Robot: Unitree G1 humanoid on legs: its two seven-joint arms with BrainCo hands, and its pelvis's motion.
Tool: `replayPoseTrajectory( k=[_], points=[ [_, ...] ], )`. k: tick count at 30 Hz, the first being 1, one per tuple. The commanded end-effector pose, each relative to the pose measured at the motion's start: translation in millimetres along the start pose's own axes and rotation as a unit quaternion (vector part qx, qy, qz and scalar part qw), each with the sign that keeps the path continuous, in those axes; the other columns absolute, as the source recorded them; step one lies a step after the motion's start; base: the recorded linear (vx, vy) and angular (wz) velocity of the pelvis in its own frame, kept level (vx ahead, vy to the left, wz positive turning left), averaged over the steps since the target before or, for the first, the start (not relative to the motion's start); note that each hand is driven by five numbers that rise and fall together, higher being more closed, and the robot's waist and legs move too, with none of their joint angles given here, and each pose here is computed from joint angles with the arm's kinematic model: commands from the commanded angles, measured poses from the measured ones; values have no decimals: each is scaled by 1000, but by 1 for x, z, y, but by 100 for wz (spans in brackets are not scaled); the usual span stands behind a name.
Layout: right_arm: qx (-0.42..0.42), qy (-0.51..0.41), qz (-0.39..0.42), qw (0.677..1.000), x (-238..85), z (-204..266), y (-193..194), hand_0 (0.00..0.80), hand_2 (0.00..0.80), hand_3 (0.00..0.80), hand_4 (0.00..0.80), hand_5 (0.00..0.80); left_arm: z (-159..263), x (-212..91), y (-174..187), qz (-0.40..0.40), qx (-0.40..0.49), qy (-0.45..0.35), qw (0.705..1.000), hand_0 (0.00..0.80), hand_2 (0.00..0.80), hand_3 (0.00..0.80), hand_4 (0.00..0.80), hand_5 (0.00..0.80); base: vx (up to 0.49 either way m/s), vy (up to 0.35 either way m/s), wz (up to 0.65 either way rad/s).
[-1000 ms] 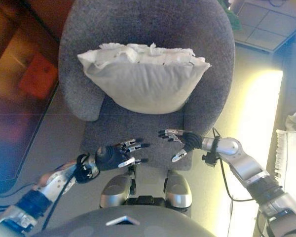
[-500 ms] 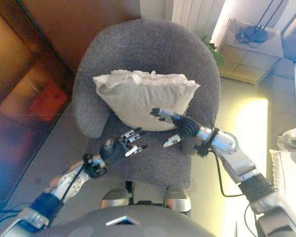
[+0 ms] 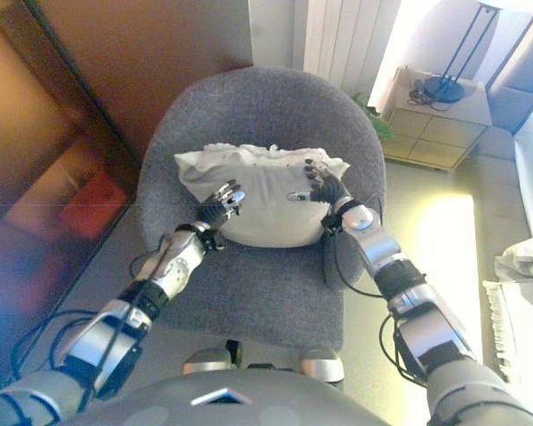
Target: Pick up the cushion and take it to the sofa
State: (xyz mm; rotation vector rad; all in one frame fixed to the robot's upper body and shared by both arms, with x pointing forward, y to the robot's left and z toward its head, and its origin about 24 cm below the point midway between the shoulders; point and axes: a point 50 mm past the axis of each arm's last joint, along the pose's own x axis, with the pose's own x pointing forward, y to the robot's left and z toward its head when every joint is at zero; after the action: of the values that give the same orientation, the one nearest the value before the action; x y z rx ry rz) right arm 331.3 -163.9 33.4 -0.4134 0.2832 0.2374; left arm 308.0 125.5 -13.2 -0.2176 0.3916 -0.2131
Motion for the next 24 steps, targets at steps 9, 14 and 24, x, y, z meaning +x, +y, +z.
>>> replayPoseTrajectory(
  k=[9,14,24],
  points=[
    [28,-33,-95,995,5,23,-43,0,0,0,0,0,45,6,28,53,43,-63,996,0,0,0,0,0,-11,-6,0],
    [52,-49,-156,985,-9,17,-73,0,0,0,0,0,62,-9,61,116,109,-120,980,0,0,0,0,0,9,5,0],
    [111,-250,-336,901,-19,150,-160,0,0,0,0,0,264,-36,103,319,12,-347,882,0,0,0,0,0,-533,26,-4]
  ],
)
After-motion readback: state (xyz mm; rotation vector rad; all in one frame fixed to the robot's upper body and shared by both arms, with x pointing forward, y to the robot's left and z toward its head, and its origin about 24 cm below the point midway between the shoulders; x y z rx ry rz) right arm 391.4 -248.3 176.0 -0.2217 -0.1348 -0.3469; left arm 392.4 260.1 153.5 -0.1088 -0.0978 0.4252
